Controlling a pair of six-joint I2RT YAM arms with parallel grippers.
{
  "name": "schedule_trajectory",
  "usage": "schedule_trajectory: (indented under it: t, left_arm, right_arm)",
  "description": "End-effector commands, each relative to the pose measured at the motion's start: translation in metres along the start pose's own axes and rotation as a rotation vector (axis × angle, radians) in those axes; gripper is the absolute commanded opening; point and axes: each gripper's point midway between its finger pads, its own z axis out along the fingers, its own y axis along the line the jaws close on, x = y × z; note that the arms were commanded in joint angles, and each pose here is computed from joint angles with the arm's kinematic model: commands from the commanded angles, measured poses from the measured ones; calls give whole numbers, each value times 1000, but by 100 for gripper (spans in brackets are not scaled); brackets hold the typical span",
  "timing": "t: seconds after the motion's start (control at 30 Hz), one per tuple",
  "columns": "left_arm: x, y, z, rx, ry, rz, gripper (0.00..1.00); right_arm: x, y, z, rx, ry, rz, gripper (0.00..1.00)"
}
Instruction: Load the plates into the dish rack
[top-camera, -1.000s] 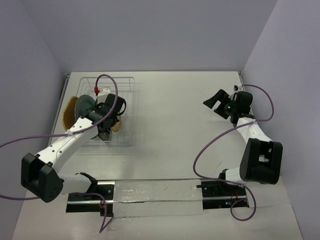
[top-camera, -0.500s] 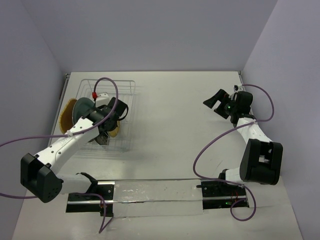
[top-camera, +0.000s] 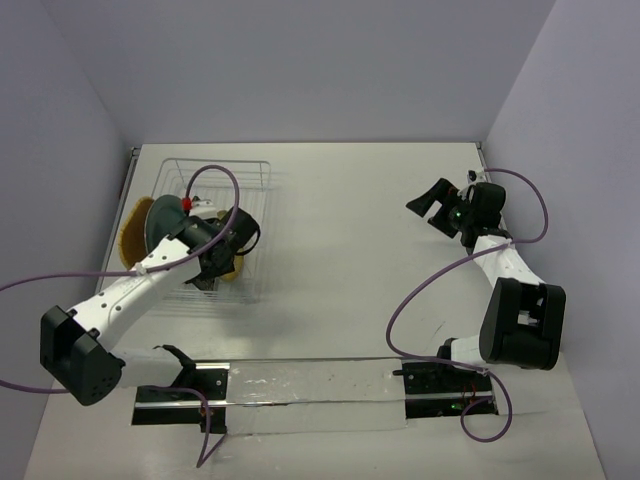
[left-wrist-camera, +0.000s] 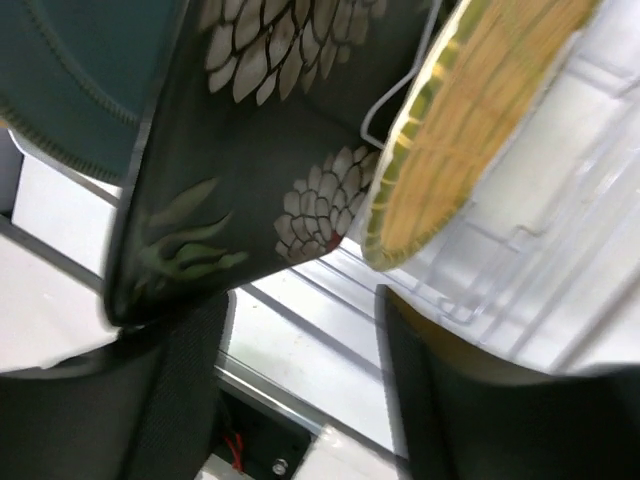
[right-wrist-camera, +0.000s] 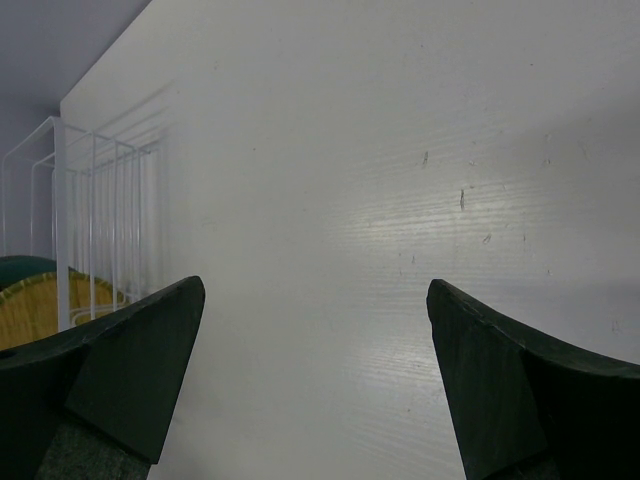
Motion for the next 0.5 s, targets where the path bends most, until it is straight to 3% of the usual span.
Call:
schedule_trajectory:
  t: [0.0, 0.07, 0.2, 0.27, 0.37, 0.47]
  left_arm:
    - [-44, -2, -41, 127, -130, -129, 86]
    - [-64, -5, -58, 216, -192, -181, 99]
    - [-118, -17, -101, 425, -387, -278, 99]
    - [-155, -22, -131, 558, -559, -325, 99]
    - [-180, -31, -136, 591, -738, -327, 99]
    - [-205, -40, -138, 613, -808, -344, 99]
  right_arm:
    - [-22, 19, -10, -44, -74, -64, 100]
    - [-26, 23, -15, -50, -93, -82, 100]
    - [-30, 29, -24, -57, -125, -117, 100]
    - [-35, 33, -31, -51, -156, -141, 100]
    - [-47, 23, -44, 54, -227, -160, 100]
    - [-53, 11, -64, 178, -290, -161, 100]
